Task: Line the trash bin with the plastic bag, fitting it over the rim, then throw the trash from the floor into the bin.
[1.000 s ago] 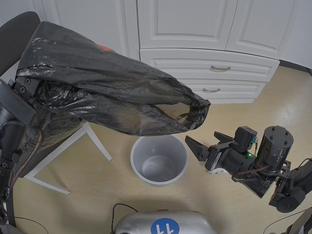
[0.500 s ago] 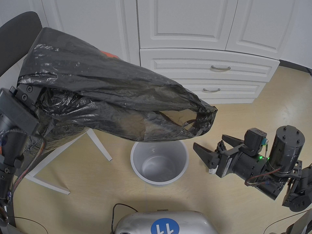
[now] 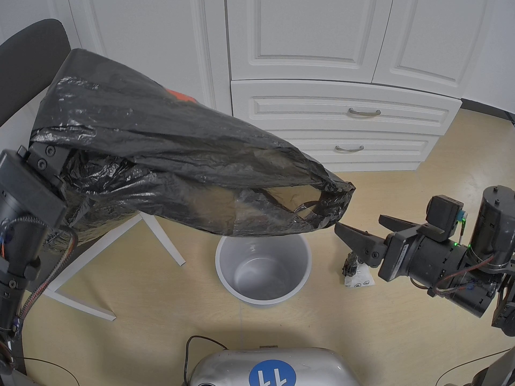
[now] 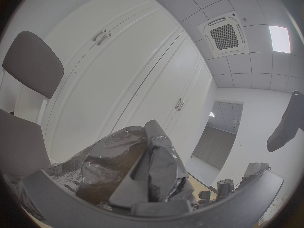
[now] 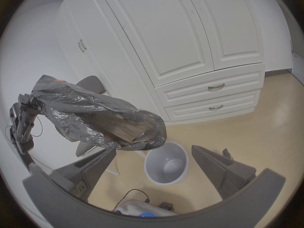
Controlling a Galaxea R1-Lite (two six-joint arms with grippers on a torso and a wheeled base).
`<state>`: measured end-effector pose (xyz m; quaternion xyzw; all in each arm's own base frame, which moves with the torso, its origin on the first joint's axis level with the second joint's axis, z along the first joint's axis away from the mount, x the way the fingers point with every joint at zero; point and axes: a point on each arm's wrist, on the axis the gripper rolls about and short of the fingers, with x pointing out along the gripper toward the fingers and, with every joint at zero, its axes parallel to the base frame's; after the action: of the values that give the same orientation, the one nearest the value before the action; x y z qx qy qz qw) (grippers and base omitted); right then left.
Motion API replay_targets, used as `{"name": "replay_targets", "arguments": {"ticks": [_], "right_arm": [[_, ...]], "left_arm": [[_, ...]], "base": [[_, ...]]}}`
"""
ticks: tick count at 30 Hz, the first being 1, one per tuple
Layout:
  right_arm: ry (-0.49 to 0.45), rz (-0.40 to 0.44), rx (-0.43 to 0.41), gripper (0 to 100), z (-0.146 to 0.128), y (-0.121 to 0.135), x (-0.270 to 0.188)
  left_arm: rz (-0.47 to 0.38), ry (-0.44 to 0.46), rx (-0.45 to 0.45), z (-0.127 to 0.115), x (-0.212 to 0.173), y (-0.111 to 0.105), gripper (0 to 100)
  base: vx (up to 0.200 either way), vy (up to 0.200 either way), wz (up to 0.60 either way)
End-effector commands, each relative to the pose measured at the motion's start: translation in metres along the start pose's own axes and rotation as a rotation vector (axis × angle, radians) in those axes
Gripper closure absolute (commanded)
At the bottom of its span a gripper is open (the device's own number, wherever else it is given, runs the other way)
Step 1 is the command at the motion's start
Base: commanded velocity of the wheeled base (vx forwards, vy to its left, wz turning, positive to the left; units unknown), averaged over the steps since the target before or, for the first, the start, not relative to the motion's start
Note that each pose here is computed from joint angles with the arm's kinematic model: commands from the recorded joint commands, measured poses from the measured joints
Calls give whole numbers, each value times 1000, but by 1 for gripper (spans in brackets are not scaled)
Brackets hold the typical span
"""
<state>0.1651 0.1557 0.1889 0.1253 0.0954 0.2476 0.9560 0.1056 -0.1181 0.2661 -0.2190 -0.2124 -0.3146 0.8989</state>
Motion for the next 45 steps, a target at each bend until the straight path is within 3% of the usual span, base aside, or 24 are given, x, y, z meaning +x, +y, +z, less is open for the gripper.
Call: {"name": "replay_targets", "arguments": {"ticks": [1, 15, 28, 42, 43, 45], "right_arm": [[6, -9, 43, 0, -4, 2, 19], [11, -9, 61, 0, -23, 3, 42], [-113, 13, 161, 0, -11, 6, 54], [-89, -3, 200, 0, -19, 4, 67], [-90, -3, 202, 100, -19, 4, 67], [-96, 3, 206, 100, -17, 4, 66]], "left_arm": [[-9, 2, -7, 0, -1, -2, 100], [-26, -3, -18, 2, -2, -5, 100], [-42, -10, -31, 0, -3, -7, 100], [-45, -22, -37, 3, -4, -7, 100], [-45, -22, -37, 3, -4, -7, 100], [-45, -20, -36, 2, -4, -7, 100]], "base": [[0, 0, 0], [0, 0, 0], [0, 0, 0], [0, 0, 0], [0, 0, 0], [0, 0, 0]]}}
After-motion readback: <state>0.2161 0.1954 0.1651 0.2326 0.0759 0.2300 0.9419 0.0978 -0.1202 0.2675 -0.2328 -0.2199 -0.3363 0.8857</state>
